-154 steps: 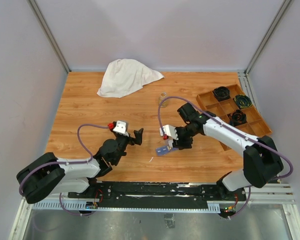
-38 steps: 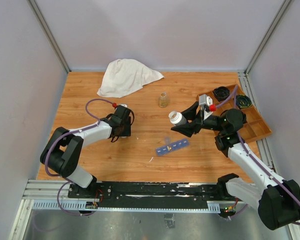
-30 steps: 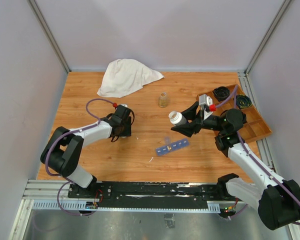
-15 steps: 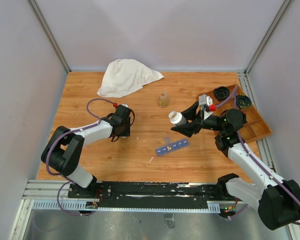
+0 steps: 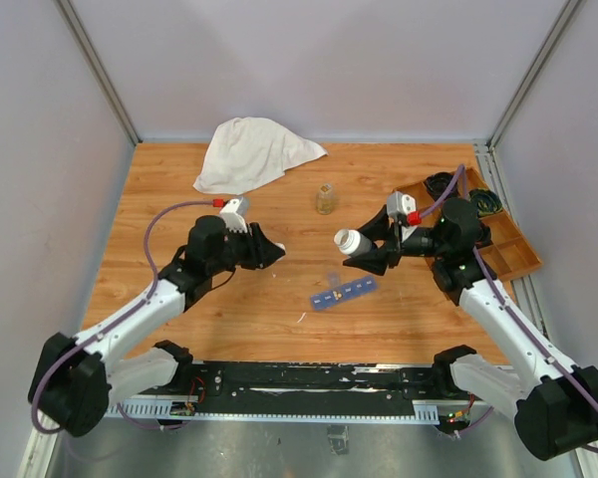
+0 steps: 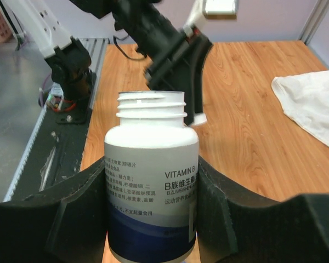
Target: Sort the pills into containers
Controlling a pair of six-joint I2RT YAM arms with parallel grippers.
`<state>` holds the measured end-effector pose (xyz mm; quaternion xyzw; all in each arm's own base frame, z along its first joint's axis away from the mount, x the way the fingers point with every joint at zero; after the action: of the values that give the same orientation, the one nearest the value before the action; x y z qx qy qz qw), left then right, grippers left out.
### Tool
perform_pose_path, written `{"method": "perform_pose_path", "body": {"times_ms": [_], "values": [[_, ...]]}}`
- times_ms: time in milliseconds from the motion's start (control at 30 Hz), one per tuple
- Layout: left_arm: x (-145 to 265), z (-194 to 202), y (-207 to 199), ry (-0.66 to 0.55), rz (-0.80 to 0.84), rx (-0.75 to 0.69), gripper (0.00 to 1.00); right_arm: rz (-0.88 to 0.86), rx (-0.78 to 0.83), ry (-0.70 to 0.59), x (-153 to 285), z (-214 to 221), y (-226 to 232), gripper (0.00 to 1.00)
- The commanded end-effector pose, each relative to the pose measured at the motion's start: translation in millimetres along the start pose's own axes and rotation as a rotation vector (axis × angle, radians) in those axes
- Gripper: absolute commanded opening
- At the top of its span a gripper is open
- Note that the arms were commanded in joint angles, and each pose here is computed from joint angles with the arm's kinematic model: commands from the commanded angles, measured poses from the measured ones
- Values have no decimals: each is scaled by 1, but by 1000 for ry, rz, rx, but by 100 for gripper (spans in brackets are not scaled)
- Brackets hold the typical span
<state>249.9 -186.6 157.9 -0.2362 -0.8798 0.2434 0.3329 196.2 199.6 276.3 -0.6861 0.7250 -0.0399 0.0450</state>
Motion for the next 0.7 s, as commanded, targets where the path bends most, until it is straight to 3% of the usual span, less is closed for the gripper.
{"method": "perform_pose_path", "body": {"times_ms": [0, 100, 233, 667], "values": [[53, -14, -91, -67, 618, 22, 35, -96, 125, 75, 10, -2, 14, 3], [88, -16, -122, -63, 855, 32, 35, -84, 136, 97, 9, -1, 18, 3], [105, -20, -144, -72, 949, 3, 35, -79, 158, 166, 5, 4, 22, 3], [89, -26, -163, -121, 925, 25, 35, -83, 182, 234, -8, 12, 27, 3]]}}
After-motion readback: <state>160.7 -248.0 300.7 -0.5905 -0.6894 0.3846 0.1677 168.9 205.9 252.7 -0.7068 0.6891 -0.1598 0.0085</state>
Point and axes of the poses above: each gripper's point midway between its finger pads, its own x axis back along the fingers, its own y axis along the line the jaws close on, z = x × y, the point moved 4 cm from there along x, back along the fingers, and after that the axes turned 6 degrees about x, right-handed, at the moved point
